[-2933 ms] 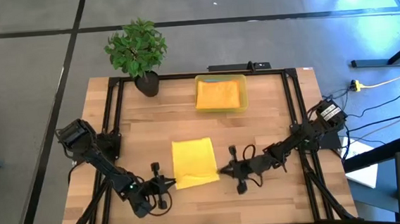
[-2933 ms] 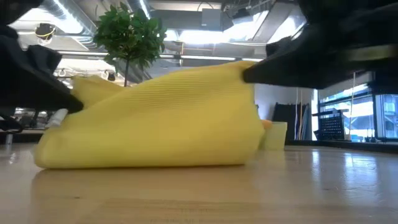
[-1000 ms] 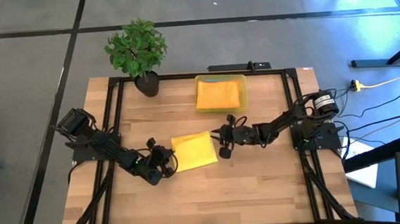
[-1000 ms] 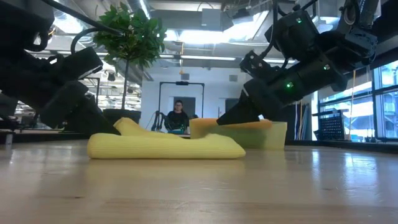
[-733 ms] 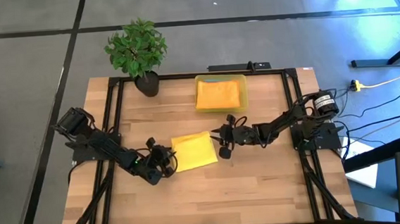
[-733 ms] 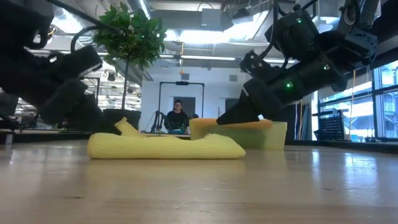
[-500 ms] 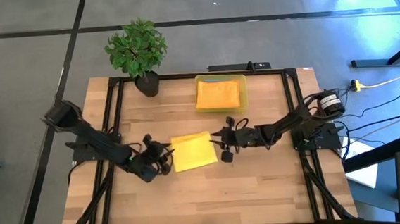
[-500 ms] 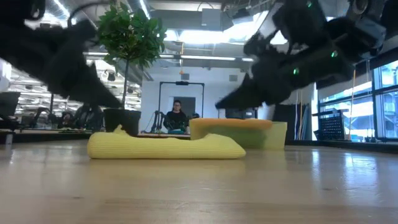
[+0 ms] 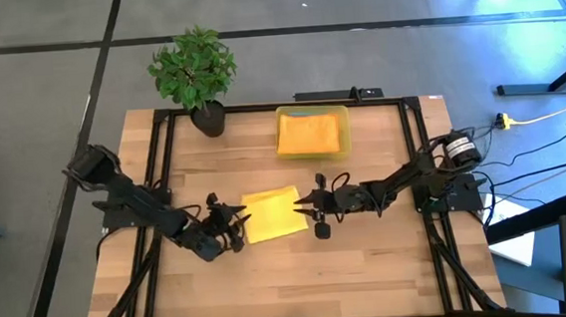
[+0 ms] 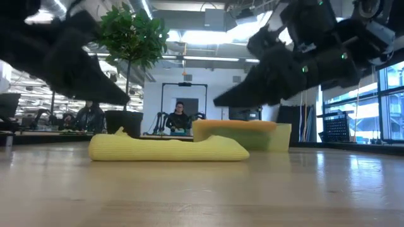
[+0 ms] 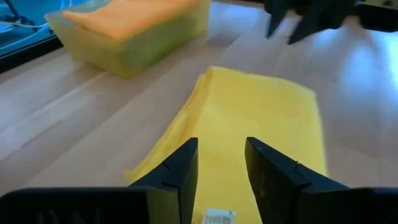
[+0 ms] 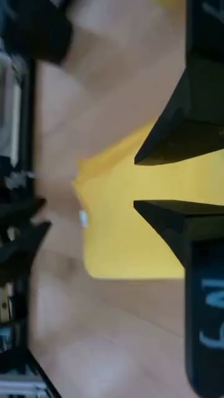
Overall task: Fold microfiber towels
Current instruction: Fold the yellow microfiber towel
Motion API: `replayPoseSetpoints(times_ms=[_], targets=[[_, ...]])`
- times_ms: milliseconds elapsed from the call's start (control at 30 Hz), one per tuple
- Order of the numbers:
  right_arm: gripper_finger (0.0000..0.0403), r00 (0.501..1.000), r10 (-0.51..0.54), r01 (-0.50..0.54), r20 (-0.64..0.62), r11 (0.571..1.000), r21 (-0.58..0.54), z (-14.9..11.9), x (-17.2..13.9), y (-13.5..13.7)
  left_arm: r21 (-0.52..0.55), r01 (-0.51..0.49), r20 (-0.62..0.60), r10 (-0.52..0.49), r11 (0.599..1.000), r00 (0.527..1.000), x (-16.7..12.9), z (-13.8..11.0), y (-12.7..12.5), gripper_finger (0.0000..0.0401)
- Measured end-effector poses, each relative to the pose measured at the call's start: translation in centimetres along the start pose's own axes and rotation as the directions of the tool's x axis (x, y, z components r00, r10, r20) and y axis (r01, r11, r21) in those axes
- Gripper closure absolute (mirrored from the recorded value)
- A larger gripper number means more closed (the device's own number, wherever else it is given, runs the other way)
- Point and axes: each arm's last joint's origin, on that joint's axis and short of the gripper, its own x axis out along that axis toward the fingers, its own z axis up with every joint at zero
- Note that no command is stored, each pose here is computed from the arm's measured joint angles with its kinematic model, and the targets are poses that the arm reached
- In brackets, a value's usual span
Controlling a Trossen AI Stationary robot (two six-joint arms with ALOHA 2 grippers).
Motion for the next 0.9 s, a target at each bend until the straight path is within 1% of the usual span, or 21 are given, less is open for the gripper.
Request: replayPoseSetpoints(times_ms=[133,300,500,600,800,867,900], targets=[[0.0323,0.998,0.047,-0.046,-0.047,0.999,0.026,-1.2,1.0,-0.2,0.019,-0.043,-0.021,0.044,0.999,0.999,1.6,-1.1,0.1,0.0277],[0.0353,0.996,0.032,-0.031,-0.089,0.999,0.022,-2.4,2.5,-0.3,0.024,-0.053,-0.113,0.056,0.998,0.992,3.3,-2.0,0.8,0.0277],[0.0376,0.973,-0.012,0.022,-0.232,0.999,0.042,-4.7,4.0,-1.4,0.017,-0.084,-0.17,0.086,0.996,0.982,4.6,-2.7,1.5,0.0277],[0.0384,0.968,-0.023,0.04,-0.248,0.997,0.063,-4.9,4.2,-1.8,0.008,-0.093,-0.193,0.092,0.996,0.977,4.9,-3.0,1.7,0.0277],[0.0392,0.973,-0.024,0.039,-0.229,0.998,0.059,-4.7,4.2,-1.8,0.015,-0.097,-0.2,0.098,0.995,0.975,5.0,-3.2,1.8,0.0277],[0.0392,0.974,-0.022,0.037,-0.225,0.998,0.06,-4.7,4.2,-1.8,0.027,-0.101,-0.183,0.104,0.995,0.978,4.9,-3.2,1.7,0.0277],[0.0392,0.975,-0.022,0.037,-0.222,0.998,0.06,-4.5,4.1,-1.8,0.039,-0.116,-0.151,0.121,0.992,0.981,4.7,-3.0,1.5,0.0277]])
